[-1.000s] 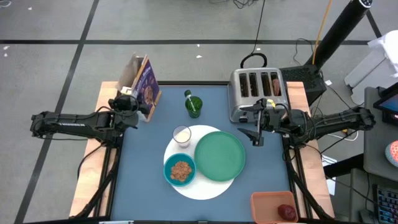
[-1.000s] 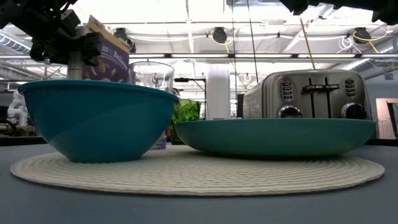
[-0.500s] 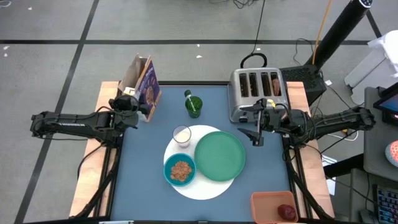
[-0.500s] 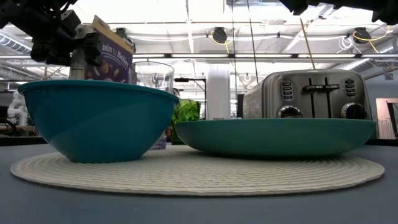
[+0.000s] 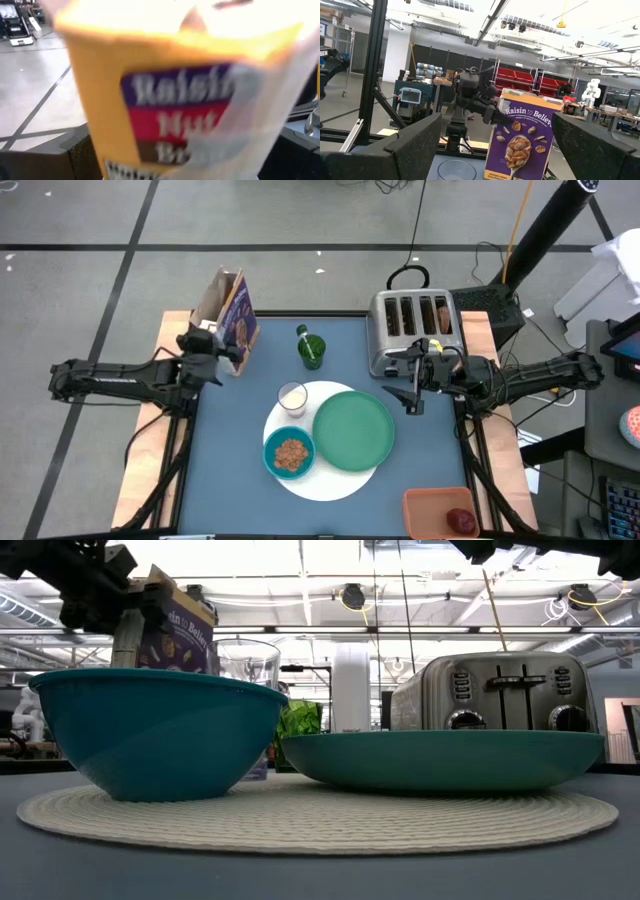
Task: Arrange a breakfast setting
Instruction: Pour the cereal into the blue bowl from the cereal box
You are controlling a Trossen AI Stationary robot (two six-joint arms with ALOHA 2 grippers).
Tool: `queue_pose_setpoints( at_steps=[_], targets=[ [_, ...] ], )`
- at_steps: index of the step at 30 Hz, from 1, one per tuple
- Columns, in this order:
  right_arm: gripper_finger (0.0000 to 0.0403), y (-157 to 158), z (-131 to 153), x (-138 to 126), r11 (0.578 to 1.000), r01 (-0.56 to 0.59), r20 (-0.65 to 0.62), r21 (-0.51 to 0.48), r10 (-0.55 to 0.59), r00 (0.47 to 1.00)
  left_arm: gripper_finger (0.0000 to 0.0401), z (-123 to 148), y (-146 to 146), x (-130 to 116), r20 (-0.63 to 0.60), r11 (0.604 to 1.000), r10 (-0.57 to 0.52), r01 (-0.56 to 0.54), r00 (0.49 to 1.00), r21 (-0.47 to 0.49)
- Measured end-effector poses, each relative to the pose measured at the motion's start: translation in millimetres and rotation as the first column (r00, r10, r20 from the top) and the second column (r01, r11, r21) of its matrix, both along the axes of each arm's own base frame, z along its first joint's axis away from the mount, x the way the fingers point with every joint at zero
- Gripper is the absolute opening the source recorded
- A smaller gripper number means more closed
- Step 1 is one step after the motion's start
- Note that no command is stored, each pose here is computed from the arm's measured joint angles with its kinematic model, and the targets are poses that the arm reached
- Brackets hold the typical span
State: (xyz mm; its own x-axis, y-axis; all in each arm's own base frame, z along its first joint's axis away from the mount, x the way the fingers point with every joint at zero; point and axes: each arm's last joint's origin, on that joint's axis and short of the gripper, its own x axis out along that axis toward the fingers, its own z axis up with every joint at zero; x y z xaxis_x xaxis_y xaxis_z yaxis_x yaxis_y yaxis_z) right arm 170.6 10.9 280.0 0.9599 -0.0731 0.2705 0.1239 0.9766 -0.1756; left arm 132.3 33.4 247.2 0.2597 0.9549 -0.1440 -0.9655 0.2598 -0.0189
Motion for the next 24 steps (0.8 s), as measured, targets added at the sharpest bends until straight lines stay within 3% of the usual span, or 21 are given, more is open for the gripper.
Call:
queue_pose_setpoints(
  at_steps=[9,24],
  targets=[
    [0.0368,0,0,0,1.000,-0.001,0.000,0.000,0.001,1.000,0.0391,17,0,-5,0.026,0.998,-0.019,0.018,0.999,0.062],
    [0.0368,0,0,0,1.000,-0.001,0.000,0.000,0.001,1.000,0.0391,53,-1,-13,0.207,0.987,-0.034,0.000,0.978,0.163]
  ],
)
